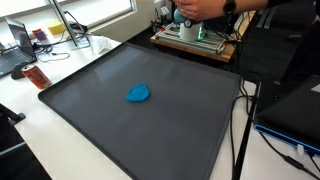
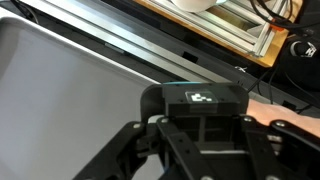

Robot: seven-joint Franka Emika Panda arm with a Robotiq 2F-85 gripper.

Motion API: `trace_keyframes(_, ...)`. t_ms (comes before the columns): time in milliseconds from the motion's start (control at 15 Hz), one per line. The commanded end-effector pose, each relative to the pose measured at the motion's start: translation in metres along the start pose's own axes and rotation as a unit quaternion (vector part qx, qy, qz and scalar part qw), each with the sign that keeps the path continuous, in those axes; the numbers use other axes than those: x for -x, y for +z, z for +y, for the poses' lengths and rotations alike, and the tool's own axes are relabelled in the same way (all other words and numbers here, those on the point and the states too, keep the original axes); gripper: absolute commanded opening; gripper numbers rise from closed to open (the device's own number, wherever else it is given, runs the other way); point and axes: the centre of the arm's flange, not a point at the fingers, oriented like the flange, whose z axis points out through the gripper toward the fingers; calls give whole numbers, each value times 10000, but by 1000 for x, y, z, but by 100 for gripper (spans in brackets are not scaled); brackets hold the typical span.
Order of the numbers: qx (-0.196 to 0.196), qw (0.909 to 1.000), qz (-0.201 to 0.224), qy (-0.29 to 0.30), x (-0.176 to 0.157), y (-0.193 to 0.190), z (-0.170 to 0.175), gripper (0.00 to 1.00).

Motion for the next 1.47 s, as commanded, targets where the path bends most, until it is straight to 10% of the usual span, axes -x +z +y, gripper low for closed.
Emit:
trace_keyframes(0,-211,9998,29,-22,7,-3,-2,22)
trace_keyframes(533,-1039,9877,701,940,-44,-57,-3,22)
trace_keyframes(867,-568,9763,1314,1621,-75,-85,13,22)
trace_keyframes(933,-786,9785,1224,1463,-60,-71,8,47)
trace_keyframes(1400,-677,9778,1279,1518,-71,-78,12,47)
